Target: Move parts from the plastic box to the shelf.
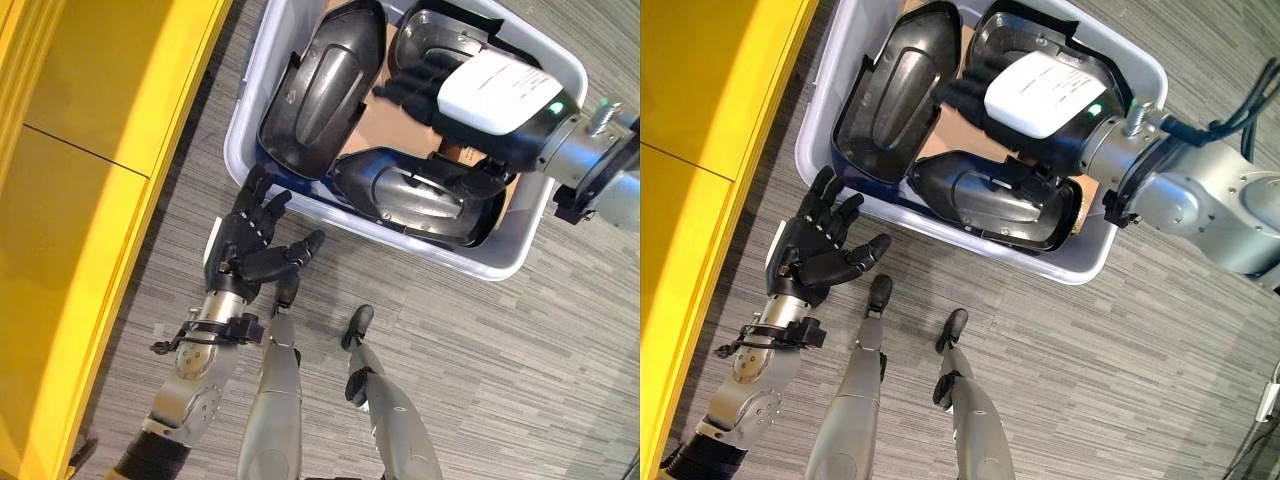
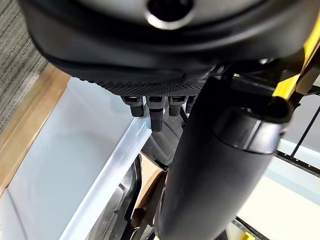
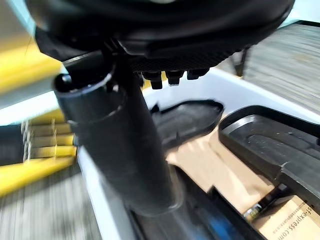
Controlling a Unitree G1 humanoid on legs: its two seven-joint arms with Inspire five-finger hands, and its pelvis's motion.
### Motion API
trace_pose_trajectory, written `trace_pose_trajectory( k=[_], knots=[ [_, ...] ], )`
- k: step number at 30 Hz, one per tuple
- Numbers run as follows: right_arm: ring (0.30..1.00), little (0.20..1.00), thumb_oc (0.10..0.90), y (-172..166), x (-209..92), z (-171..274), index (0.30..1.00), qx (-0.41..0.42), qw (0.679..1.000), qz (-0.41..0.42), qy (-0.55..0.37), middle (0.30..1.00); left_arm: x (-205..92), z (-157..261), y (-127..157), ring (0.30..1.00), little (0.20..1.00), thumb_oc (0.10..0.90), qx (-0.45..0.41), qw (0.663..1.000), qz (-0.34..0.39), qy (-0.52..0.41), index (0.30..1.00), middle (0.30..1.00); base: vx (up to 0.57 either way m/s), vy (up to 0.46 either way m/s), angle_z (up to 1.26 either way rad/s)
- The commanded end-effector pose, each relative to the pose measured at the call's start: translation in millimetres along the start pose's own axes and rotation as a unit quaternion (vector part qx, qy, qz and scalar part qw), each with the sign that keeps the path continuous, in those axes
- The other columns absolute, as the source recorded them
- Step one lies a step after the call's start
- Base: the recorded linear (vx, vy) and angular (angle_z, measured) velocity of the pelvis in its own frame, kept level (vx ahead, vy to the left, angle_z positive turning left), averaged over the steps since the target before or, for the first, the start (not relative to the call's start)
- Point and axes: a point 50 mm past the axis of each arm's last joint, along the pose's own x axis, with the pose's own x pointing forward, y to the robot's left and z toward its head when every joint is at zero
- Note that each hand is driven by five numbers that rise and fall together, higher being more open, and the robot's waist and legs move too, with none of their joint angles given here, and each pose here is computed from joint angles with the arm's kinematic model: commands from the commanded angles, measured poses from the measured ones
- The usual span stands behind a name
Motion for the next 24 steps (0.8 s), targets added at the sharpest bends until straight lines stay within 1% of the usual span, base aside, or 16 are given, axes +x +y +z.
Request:
trace_pose_trajectory(
  k=[1,5,7,12,14,24],
  knots=[
    [1.0,1.0,0.9,-33.2,-8.2,-13.5,1.0,-0.142,0.989,-0.021,0.024,1.0,-2.5,43.4,4.6,1.0,1.0,0.9,0.05,0.994,-0.051,-0.087,1.0,1.0,0.0,-0.018,0.04],
    [1.0,1.0,0.9,-31.7,-5.0,-9.6,1.0,-0.19,0.982,0.01,0.015,1.0,-0.3,44.8,6.7,1.0,1.0,0.9,0.063,0.993,-0.045,-0.09,1.0,1.0,0.0,-0.013,0.09],
    [1.0,1.0,0.9,-30.5,-5.4,-6.8,1.0,-0.193,0.981,0.02,0.009,1.0,0.0,42.6,7.5,1.0,1.0,0.9,0.065,0.993,-0.041,-0.087,1.0,1.0,0.0,0.0,0.0],
    [1.0,1.0,0.9,-22.1,-7.7,-9.0,1.0,-0.182,0.982,0.043,0.012,1.0,0.0,42.6,7.5,1.0,1.0,0.9,0.067,0.993,-0.041,-0.088,1.0,1.0,0.0,0.0,0.0],
    [1.0,1.0,0.9,-12.8,-13.8,-12.8,1.0,-0.17,0.983,0.062,0.021,1.0,-0.1,41.8,7.7,1.0,1.0,0.9,0.066,0.993,-0.038,-0.089,1.0,1.0,0.0,0.0,0.0],
    [1.0,1.0,0.9,-6.8,-31.6,-18.1,1.0,-0.163,0.983,0.075,0.038,1.0,-0.3,45.0,8.1,1.0,1.0,0.9,0.07,0.992,-0.034,-0.098,1.0,1.0,0.0,0.0,0.0]
  ],
)
